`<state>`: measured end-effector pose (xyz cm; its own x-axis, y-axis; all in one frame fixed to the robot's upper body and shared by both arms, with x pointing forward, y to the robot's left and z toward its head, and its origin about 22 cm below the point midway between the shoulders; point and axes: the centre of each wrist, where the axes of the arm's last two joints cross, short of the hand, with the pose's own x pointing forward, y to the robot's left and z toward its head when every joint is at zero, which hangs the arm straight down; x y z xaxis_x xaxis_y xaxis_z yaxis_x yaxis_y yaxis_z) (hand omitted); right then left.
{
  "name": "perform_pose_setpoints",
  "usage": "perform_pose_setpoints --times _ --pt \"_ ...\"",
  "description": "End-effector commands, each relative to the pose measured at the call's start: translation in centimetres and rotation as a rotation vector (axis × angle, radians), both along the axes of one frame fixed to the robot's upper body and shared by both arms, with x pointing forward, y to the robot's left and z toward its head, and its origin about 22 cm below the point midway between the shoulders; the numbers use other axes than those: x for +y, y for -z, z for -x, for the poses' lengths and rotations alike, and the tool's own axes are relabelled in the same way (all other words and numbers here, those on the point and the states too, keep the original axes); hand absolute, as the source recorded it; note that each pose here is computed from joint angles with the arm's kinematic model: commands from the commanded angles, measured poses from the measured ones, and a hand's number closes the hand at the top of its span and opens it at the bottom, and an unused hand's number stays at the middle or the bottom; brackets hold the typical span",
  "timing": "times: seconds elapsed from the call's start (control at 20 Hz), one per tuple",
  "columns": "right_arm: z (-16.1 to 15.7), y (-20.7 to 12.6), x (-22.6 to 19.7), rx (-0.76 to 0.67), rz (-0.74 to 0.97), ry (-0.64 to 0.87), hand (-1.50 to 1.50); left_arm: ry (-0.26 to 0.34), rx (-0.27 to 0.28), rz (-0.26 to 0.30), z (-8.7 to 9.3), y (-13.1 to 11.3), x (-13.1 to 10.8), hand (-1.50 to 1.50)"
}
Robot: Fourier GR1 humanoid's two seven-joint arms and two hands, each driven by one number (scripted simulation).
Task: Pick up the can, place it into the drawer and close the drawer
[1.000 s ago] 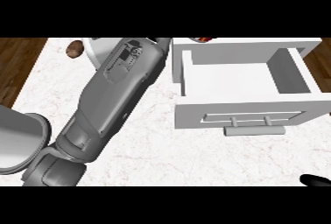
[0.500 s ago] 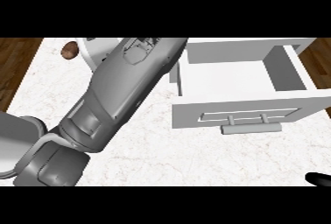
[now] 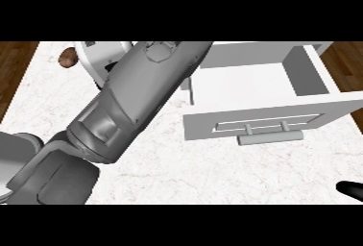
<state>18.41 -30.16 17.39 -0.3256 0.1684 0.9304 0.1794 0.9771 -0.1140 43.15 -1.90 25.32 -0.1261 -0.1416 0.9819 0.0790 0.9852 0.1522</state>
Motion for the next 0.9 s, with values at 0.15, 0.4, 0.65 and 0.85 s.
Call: perform_pose_setpoints --times 0.15,0.4,0.65,0.85 --pt "-0.5 0.7 1.2 -0.010 -0.008 -0.038 -1.50 -0.111 -0.015 0.010 0.0 -0.8 -0.6 -1.50" --pt "-0.5 -0.7 1.2 -0.020 0.111 -0.016 -1.50 -0.129 -0.036 -0.001 -0.4 1.1 0.1 -1.50" --pt "-1.2 -1.7 1.5 -0.082 0.235 -0.056 -1.50 -0.132 -0.013 0.069 -0.4 0.0 0.0 -1.50" --pt "-2.3 -2.7 2.5 -0.107 0.416 -0.035 -1.50 -0.125 -0.029 0.100 -0.1 -0.7 -0.5 -1.50"
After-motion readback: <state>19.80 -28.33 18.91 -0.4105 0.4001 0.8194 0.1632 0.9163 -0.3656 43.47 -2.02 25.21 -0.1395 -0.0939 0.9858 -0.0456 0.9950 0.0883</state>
